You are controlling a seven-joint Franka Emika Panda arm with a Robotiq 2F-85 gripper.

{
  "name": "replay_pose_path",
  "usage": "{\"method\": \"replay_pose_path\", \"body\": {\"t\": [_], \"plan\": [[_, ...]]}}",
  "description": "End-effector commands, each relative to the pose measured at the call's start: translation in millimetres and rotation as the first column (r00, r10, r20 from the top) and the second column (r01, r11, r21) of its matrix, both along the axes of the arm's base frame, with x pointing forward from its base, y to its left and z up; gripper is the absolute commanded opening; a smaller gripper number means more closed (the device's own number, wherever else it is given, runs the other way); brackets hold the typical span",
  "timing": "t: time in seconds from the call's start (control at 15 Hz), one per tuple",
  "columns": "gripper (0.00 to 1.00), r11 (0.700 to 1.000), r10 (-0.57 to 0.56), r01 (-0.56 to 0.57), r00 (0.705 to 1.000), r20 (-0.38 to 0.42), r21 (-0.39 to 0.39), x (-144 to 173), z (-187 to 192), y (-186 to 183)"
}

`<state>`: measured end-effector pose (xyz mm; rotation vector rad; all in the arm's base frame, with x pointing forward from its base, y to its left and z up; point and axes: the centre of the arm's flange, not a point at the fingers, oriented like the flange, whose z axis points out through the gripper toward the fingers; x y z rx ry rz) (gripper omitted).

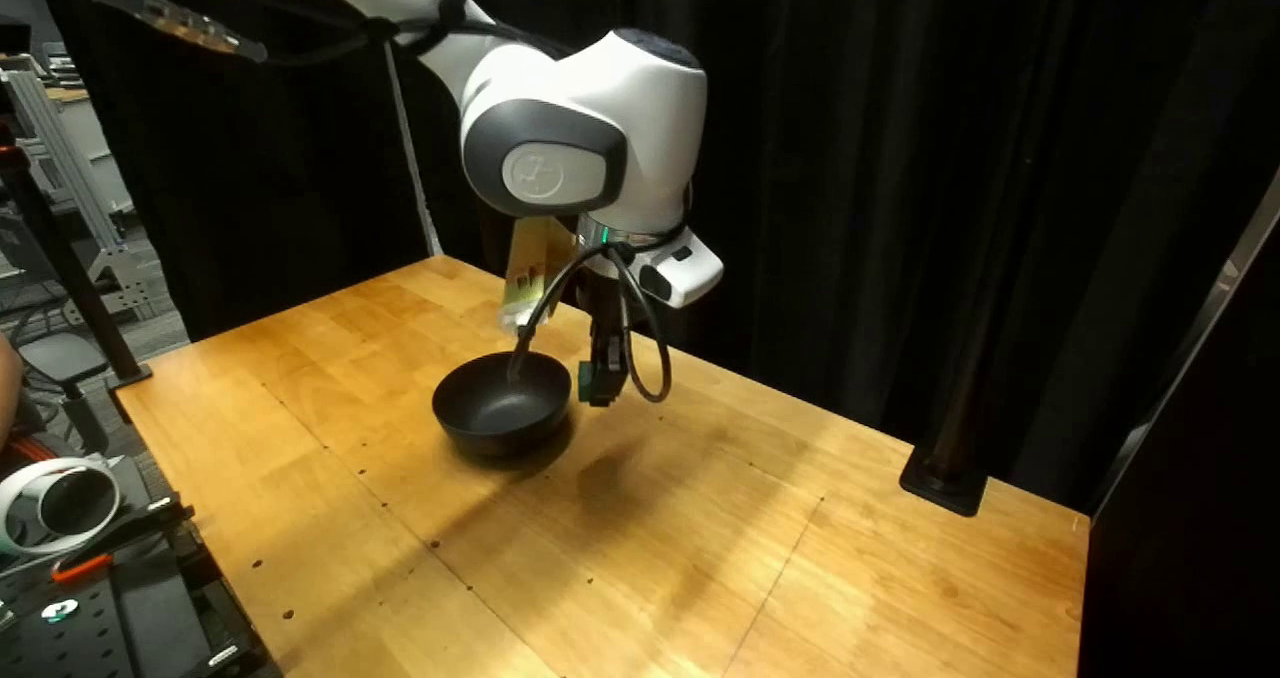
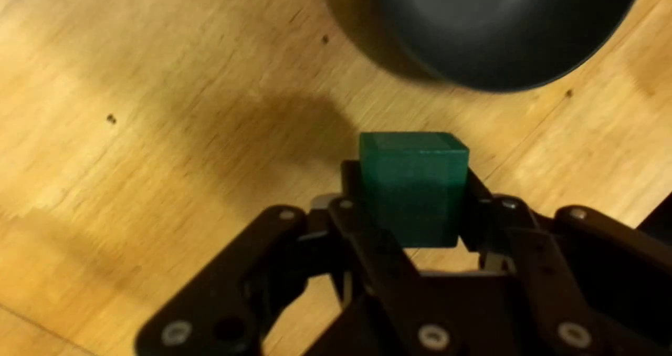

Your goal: Pick up the green object from the table and put it in the bowl

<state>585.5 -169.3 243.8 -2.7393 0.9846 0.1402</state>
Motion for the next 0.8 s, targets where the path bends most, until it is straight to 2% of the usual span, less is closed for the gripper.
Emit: {"method": "replay_pose_path", "body": {"t": [0.0, 0.13, 0.2, 0.27, 0.33, 0.53, 0.73], "plan": [[0.17, 0.987, 0.073, -0.069, 0.997, -0.026, 0.143, -25, 21, 36], [0.17, 0.981, 0.093, -0.089, 0.995, -0.017, 0.174, -32, 18, 57], [0.67, 0.978, 0.107, -0.102, 0.994, -0.017, 0.182, -36, 14, 65], [0.68, 0.974, 0.116, -0.108, 0.993, -0.025, 0.2, -40, 12, 70], [0.73, 0.97, 0.126, -0.116, 0.991, -0.036, 0.215, -45, 13, 73], [0.97, 0.962, 0.139, -0.118, 0.988, -0.072, 0.247, -58, 33, 68], [1.0, 0.947, 0.178, -0.131, 0.974, -0.141, 0.294, -79, 71, 48]]}}
